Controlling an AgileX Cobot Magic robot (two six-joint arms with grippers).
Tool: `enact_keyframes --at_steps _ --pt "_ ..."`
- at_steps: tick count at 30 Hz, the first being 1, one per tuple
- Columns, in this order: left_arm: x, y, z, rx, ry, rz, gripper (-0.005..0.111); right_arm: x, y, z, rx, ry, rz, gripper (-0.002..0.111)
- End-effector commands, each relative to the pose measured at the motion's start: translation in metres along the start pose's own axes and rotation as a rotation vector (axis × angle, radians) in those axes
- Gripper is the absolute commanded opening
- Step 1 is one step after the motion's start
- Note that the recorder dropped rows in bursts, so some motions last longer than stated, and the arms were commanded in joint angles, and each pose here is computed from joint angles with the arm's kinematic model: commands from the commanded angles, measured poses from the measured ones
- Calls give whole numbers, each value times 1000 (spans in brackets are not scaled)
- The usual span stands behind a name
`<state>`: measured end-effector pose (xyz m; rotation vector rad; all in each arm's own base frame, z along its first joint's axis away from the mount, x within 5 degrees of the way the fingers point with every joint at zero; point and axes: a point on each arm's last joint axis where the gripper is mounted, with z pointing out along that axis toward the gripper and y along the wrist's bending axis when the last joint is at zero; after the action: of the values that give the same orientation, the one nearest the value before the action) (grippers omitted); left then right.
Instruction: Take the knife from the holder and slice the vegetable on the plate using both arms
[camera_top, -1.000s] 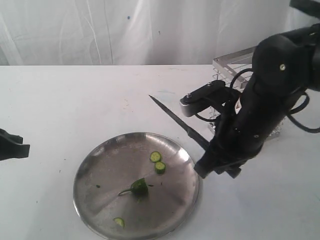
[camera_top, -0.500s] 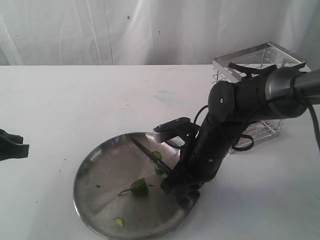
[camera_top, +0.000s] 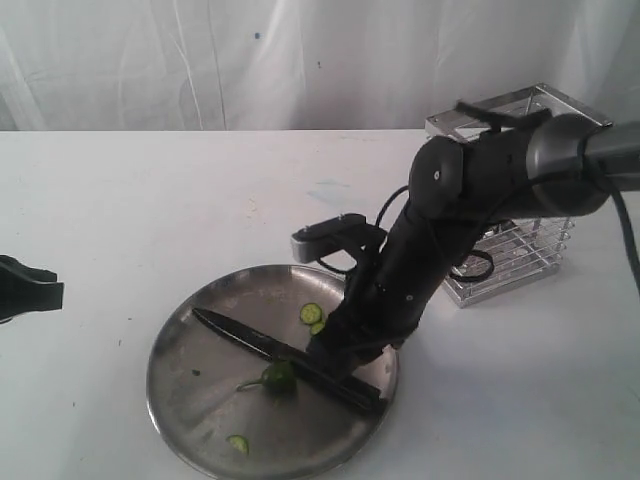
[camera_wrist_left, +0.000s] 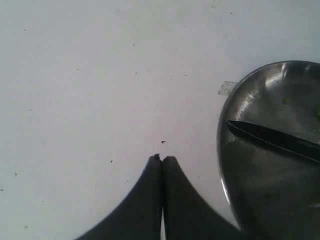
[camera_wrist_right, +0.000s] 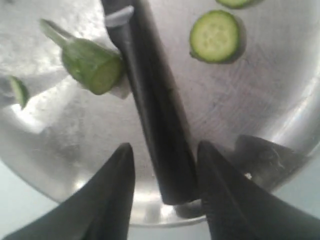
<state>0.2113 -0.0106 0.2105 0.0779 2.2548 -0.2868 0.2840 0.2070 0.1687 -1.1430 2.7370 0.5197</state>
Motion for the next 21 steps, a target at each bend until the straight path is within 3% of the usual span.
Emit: enact_keyframes --at_steps 1,3,5,8,11,16,21 --pt "1 -10 -4 106 4 -10 0 -6 16 -56 7 -72 -38 26" --pt "1 -17 -8 168 4 8 0 0 14 -80 119 -111 -87 11" --pt "0 -20 -13 193 -4 37 0 12 5 -100 238 -143 -13 0" --pt "0 -23 -21 192 -17 98 0 37 -5 -133 384 -248 63 0" --pt "1 -27 -24 229 -15 114 0 68 5 -159 449 -409 75 0" --pt "1 -27 -25 230 -17 115 0 123 35 -188 473 -795 131 0" --pt "1 -27 -25 230 -17 118 0 169 59 -202 369 -936 288 0"
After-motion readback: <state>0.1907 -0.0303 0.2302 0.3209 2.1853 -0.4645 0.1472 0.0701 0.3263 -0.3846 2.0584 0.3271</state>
